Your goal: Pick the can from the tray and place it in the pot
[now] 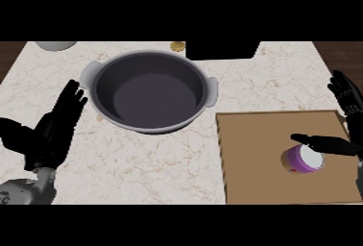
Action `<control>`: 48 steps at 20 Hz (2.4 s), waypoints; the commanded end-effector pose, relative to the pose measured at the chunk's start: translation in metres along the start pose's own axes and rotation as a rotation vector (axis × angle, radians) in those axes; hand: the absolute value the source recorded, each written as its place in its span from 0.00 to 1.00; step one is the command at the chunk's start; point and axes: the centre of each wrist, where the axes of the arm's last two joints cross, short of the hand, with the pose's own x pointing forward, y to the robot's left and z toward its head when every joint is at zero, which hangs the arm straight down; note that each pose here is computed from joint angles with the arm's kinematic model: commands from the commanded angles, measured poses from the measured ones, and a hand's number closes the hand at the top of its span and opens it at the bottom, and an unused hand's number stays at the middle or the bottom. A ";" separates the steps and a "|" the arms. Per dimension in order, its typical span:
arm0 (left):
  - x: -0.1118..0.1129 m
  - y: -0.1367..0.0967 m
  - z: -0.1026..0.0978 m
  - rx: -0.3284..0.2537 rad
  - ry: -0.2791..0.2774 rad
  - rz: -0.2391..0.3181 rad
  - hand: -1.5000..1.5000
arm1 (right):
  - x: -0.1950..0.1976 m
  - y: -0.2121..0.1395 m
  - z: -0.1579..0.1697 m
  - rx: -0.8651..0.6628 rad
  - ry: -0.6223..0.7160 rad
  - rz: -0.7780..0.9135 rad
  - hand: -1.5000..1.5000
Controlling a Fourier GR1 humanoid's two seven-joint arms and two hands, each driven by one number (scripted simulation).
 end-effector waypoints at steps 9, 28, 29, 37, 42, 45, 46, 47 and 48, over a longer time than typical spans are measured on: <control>0.000 -0.004 0.007 -0.039 0.044 0.023 0.50 | 0.063 -0.077 0.090 0.059 -0.013 0.525 0.00; 0.010 -0.029 0.006 -0.091 0.035 0.026 0.50 | 0.158 -0.079 0.066 0.286 0.458 0.661 0.00; 0.009 -0.032 0.012 -0.106 0.033 0.018 0.50 | 0.155 -0.058 0.055 0.270 0.475 0.660 0.00; 0.010 -0.030 0.004 -0.095 0.041 0.030 0.50 | 0.126 -0.046 0.071 0.387 0.606 0.751 0.00; 0.010 -0.016 -0.012 -0.078 0.036 0.025 0.50 | 0.118 -0.027 0.065 0.357 0.608 0.757 0.00; -0.011 -0.029 -0.003 -0.069 0.039 0.026 0.50 | 0.096 -0.031 0.056 0.307 0.599 0.738 0.00; 0.001 -0.032 0.005 -0.076 0.026 0.018 0.50 | 0.116 -0.021 0.077 0.304 0.582 0.731 0.00; -0.009 -0.010 0.001 -0.080 0.042 0.044 0.50 | 0.125 -0.017 0.070 0.295 0.581 0.726 0.00; -0.003 -0.028 -0.004 -0.087 0.033 0.034 0.50 | 0.118 -0.013 0.061 0.299 0.567 0.721 0.00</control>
